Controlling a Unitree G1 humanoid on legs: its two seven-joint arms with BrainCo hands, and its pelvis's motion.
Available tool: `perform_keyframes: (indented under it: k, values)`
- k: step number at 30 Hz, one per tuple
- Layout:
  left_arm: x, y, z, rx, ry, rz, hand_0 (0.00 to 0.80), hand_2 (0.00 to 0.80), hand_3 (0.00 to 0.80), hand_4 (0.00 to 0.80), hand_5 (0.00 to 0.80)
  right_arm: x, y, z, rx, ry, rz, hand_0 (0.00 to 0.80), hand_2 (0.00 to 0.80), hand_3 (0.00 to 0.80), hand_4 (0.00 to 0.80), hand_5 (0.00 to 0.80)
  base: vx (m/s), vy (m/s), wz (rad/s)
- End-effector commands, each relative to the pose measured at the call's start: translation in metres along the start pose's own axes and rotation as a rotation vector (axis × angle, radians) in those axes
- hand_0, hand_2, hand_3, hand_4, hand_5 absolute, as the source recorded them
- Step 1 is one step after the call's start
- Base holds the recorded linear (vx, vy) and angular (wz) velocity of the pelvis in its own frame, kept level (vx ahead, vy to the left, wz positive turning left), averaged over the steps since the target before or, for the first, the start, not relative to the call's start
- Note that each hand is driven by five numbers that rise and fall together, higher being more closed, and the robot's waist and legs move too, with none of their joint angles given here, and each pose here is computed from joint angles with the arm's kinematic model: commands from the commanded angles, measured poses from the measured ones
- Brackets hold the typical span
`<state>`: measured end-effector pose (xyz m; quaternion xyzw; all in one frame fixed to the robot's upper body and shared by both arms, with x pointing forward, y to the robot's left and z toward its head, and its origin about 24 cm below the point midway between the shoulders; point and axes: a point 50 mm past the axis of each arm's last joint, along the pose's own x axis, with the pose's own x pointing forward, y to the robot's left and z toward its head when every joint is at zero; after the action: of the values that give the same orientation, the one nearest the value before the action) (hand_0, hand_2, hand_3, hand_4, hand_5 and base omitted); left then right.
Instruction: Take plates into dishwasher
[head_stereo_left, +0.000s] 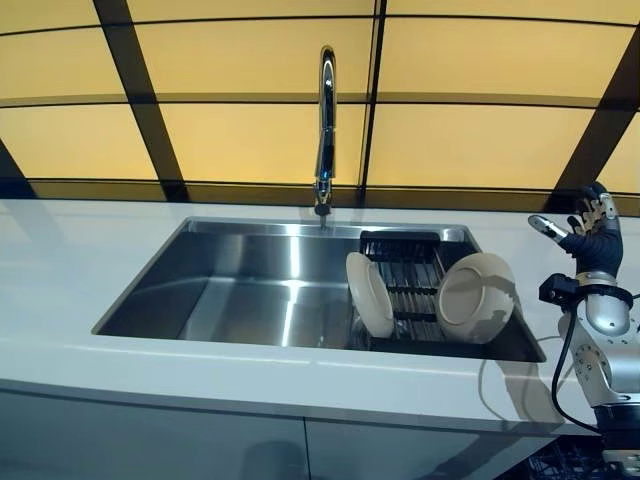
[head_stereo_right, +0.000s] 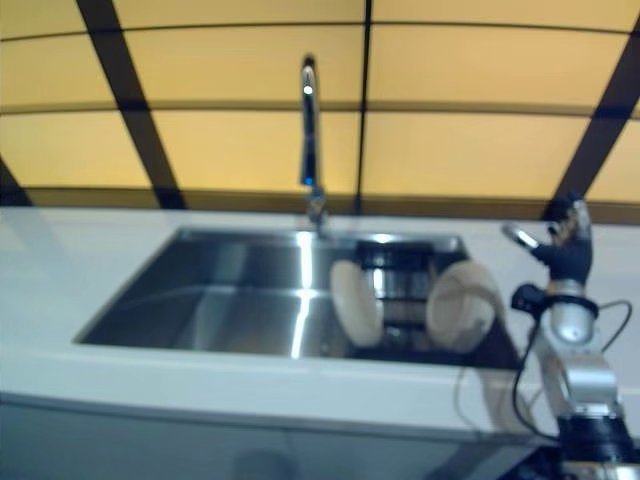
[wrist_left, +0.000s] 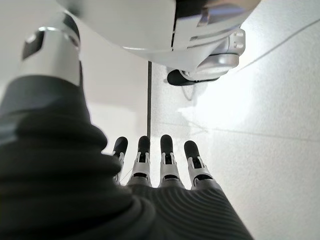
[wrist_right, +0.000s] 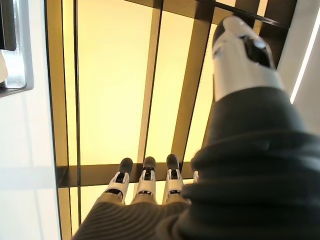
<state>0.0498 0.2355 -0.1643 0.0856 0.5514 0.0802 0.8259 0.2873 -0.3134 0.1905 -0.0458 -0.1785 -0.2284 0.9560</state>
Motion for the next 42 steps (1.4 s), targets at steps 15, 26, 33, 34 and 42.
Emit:
perform_keyframes:
  k: [15, 26, 33, 34, 42]
  values:
    - [0.008, 0.045, 0.048, 0.026, -0.106, 0.112, 0.000, 0.000, 0.000, 0.000, 0.000, 0.012, -0.007, 0.007, 0.063, -0.002, 0.006, 0.000, 0.000, 0.000, 0.000, 0.000, 0.069, 0.114, -0.09]
    - [0.009, 0.037, 0.043, 0.028, -0.075, 0.086, 0.000, 0.000, 0.000, 0.000, 0.000, 0.014, -0.025, -0.006, -0.007, 0.104, 0.013, 0.000, 0.000, 0.000, 0.000, 0.000, 0.032, -0.095, 0.12]
    - [0.009, 0.030, 0.044, 0.020, -0.103, 0.081, 0.000, 0.000, 0.000, 0.000, 0.000, 0.001, -0.038, -0.021, -0.045, 0.223, 0.103, 0.000, 0.000, 0.000, 0.000, 0.000, 0.011, -0.008, -0.02]
    - [0.009, 0.031, 0.045, 0.021, -0.107, 0.084, 0.000, 0.000, 0.000, 0.000, 0.000, -0.001, -0.040, -0.023, -0.050, 0.241, 0.120, 0.000, 0.000, 0.000, 0.000, 0.000, 0.000, 0.000, 0.00]
    - [0.008, 0.042, 0.047, 0.024, -0.100, 0.125, 0.000, 0.000, 0.000, 0.000, 0.000, -0.010, -0.049, -0.034, -0.047, 0.338, 0.199, 0.000, 0.000, 0.000, 0.000, 0.000, 0.000, 0.000, 0.00]
